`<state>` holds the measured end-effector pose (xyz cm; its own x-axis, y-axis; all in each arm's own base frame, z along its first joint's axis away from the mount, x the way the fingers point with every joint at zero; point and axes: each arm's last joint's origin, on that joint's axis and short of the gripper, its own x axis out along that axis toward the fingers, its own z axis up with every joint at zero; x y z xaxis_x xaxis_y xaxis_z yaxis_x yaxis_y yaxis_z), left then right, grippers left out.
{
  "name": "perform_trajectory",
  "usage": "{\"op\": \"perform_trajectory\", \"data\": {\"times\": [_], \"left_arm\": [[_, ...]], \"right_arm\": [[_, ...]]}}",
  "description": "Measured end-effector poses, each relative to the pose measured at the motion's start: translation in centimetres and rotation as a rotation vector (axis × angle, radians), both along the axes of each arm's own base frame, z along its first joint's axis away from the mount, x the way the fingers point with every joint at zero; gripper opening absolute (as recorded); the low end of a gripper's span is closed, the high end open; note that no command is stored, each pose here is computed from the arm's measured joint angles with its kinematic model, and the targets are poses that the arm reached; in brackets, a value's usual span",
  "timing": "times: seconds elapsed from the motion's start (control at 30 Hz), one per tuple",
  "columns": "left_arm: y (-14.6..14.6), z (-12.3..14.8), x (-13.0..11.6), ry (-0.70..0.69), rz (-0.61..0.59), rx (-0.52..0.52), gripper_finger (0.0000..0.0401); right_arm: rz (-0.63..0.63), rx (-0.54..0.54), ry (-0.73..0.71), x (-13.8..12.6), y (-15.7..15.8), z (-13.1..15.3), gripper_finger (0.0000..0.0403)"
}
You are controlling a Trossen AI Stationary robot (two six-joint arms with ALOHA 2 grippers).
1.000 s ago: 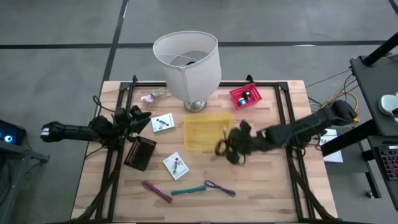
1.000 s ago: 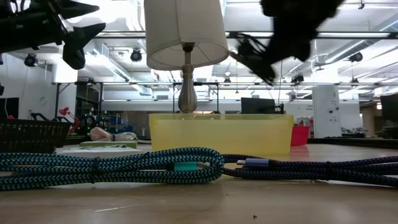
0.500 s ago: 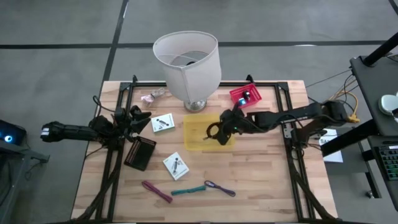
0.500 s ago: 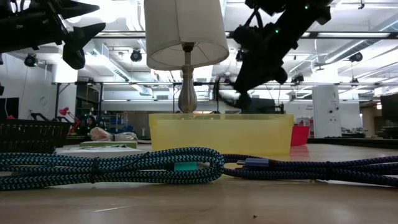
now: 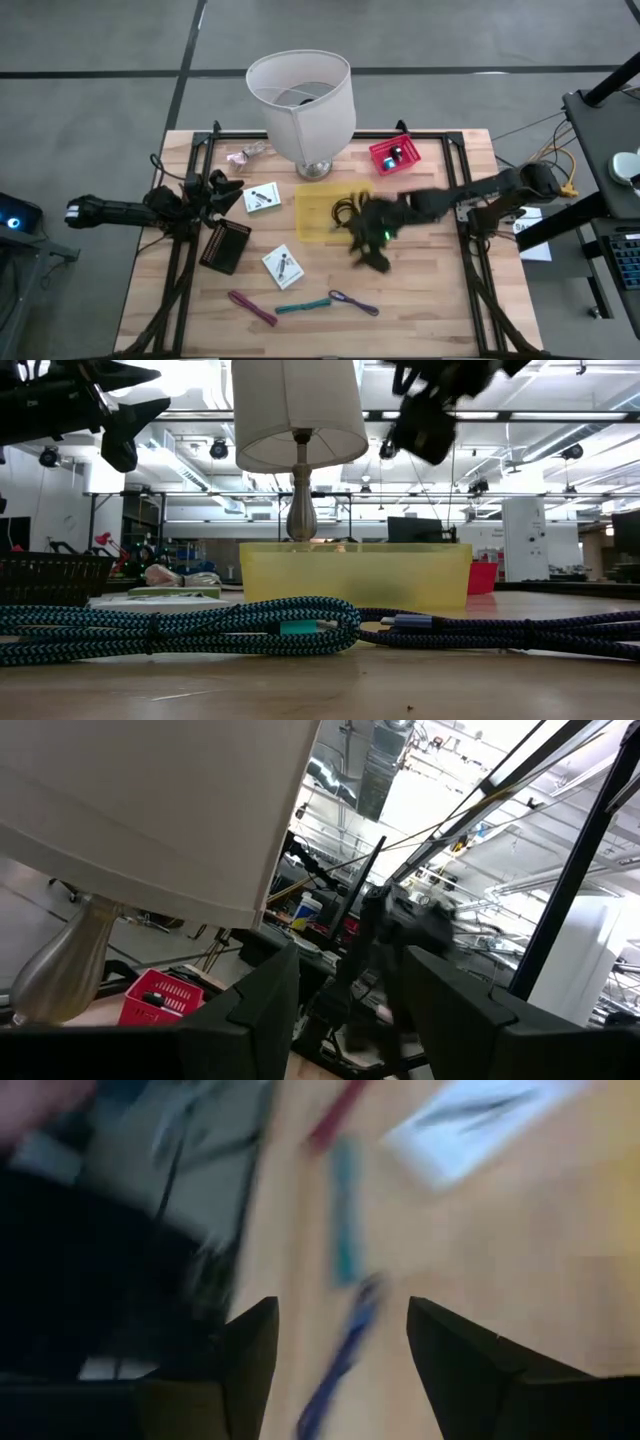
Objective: Pick and place items into bin
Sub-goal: Put the purple USB cable into the yellow bin
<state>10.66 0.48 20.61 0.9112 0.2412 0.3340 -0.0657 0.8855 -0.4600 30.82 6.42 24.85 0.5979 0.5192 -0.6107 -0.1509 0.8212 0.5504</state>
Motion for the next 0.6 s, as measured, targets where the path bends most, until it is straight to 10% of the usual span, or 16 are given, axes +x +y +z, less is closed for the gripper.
{"op": "perform_trajectory", "data": {"times": [0.17,0.6], "left_arm": [[0.0,0.0,0.0,-0.001,0.0,0.0,0.0164],[0.0,0.0,0.0,0.002,0.001,0.0,0.0164]], "right_arm": [[0.206,-0.11,-0.013,-2.4,6.1,-1.1,0.02],[0.103,-0.388,0.058,-3.5,12.3,-6.6,0.0201]]}}
